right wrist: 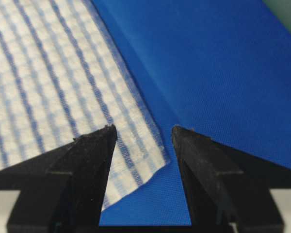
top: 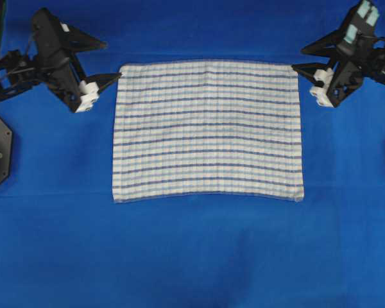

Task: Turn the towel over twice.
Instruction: 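Pinch the towel's far left and right corners with both grippers, then lift the towel by its corners and pull it up and back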

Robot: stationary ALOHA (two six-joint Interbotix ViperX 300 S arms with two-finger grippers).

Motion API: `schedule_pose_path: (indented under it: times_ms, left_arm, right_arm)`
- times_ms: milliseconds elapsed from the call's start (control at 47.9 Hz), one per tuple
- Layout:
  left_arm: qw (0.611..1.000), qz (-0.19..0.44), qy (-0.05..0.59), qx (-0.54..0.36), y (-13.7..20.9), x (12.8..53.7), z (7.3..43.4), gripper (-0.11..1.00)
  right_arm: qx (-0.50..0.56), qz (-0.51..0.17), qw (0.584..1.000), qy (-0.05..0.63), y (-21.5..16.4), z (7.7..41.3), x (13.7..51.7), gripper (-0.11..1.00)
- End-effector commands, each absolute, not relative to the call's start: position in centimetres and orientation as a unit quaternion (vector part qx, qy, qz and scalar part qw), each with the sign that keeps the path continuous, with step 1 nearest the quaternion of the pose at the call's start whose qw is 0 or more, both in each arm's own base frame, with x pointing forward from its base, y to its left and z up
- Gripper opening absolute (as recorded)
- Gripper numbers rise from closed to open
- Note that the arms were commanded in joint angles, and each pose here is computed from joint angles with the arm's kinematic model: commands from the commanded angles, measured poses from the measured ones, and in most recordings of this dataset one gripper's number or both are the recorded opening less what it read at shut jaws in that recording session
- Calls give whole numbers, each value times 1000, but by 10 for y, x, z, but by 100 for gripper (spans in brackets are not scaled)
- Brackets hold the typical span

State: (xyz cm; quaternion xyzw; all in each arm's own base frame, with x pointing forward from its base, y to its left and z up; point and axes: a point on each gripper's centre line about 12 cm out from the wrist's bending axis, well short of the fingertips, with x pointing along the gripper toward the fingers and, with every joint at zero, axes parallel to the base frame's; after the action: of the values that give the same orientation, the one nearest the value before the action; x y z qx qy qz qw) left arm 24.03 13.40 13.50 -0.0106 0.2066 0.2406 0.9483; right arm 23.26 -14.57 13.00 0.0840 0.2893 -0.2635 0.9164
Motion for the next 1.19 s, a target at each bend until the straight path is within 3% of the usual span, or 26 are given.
schedule_pose_path:
  times_ms: [0,292,501,564,626,772,835,1169]
  left_arm:
    - [946,250,204,-11,143,246,130,87]
    - [934,262,240,-24,162,258,99,87]
    - [926,259,273,-34,164,260,79,80]
    - [923,258,283,-38,163,258,77,71]
    - [920,257,294,-42,162,257,74,55]
    - [915,253,311,-46,161,256,72,17]
    - [914,253,312,-47,161,256,72,5]
    - [923,259,282,-32,171,267,98,3]
  right_arm:
    - [85,-270,916,285,-155,127,240,57]
    - [98,-272,900,325,-164,92,246,56]
    - [107,-282,892,336,-170,79,242,55]
    - [106,-283,891,338,-171,77,241,52]
    - [104,-283,891,339,-172,77,241,44]
    - [104,-284,890,342,-172,76,239,7]
    - [106,-283,889,343,-171,75,239,5]
    - [112,-299,894,314,-174,93,239,5]
